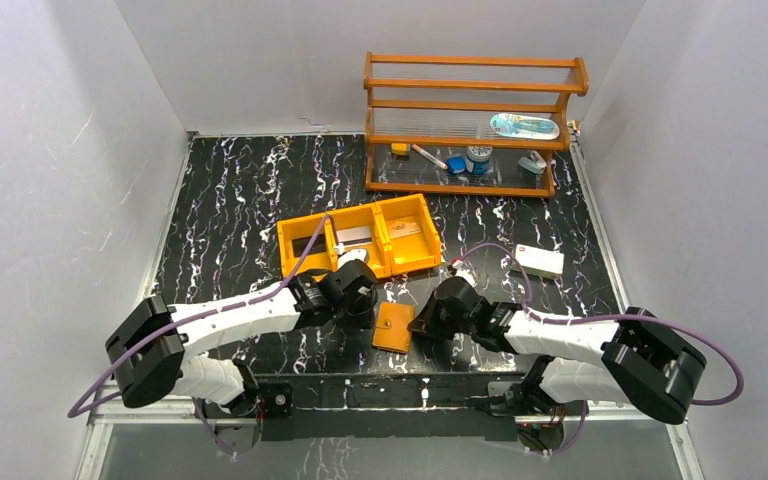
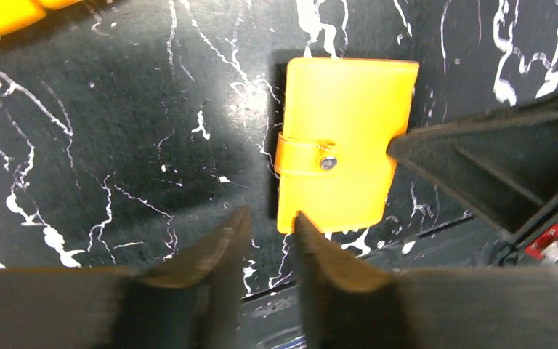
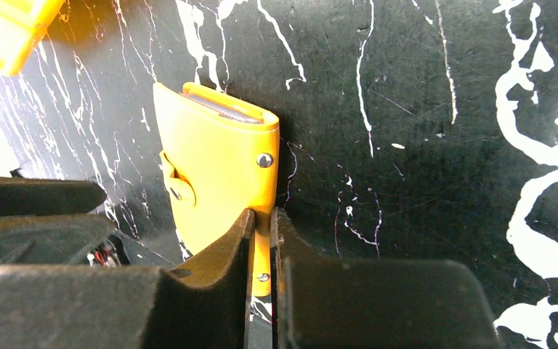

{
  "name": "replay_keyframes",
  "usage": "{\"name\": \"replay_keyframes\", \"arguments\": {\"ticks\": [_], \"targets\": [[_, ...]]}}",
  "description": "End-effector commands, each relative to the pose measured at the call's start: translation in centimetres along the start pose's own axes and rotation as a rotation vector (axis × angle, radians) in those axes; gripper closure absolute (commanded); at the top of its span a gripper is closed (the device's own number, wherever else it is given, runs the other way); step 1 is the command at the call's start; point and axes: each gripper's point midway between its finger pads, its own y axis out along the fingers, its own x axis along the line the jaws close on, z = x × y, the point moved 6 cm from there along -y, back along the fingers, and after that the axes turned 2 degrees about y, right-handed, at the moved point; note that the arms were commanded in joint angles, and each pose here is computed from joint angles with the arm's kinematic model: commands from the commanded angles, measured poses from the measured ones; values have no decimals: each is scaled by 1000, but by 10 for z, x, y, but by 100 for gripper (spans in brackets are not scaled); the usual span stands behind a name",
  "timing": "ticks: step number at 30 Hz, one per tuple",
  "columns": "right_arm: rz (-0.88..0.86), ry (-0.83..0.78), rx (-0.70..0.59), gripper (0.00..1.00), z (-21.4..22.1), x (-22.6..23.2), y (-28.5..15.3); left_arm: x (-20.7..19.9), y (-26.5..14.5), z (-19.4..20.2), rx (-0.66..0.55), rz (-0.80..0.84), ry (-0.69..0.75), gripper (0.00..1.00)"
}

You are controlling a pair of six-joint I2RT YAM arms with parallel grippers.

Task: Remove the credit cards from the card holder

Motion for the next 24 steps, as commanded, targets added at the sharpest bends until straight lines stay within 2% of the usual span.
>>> {"name": "replay_keyframes", "arguments": {"ticks": [1, 2, 4, 10, 15, 20, 24], "targets": [[1, -27, 4, 88, -2, 1, 0, -16, 0, -7, 22, 62, 33, 57], [-1, -26, 2, 88, -2, 2, 1, -20, 4, -9, 31, 62, 46, 51], [-6, -24, -1, 87, -3, 3, 1, -28, 9, -13, 42, 61, 77, 47], [-8, -15, -2, 86, -5, 5, 2, -40, 27, -13, 83, 32, 120, 53], [-17, -3, -1, 86, -6, 6, 2, -30, 40, -2, 141, -63, 128, 69], [-21, -3, 1, 86, -8, 7, 2, -17, 47, 11, 180, -134, 120, 76], [-12, 0, 0, 86, -9, 4, 2, -7, 44, 11, 162, -185, 119, 97]]}}
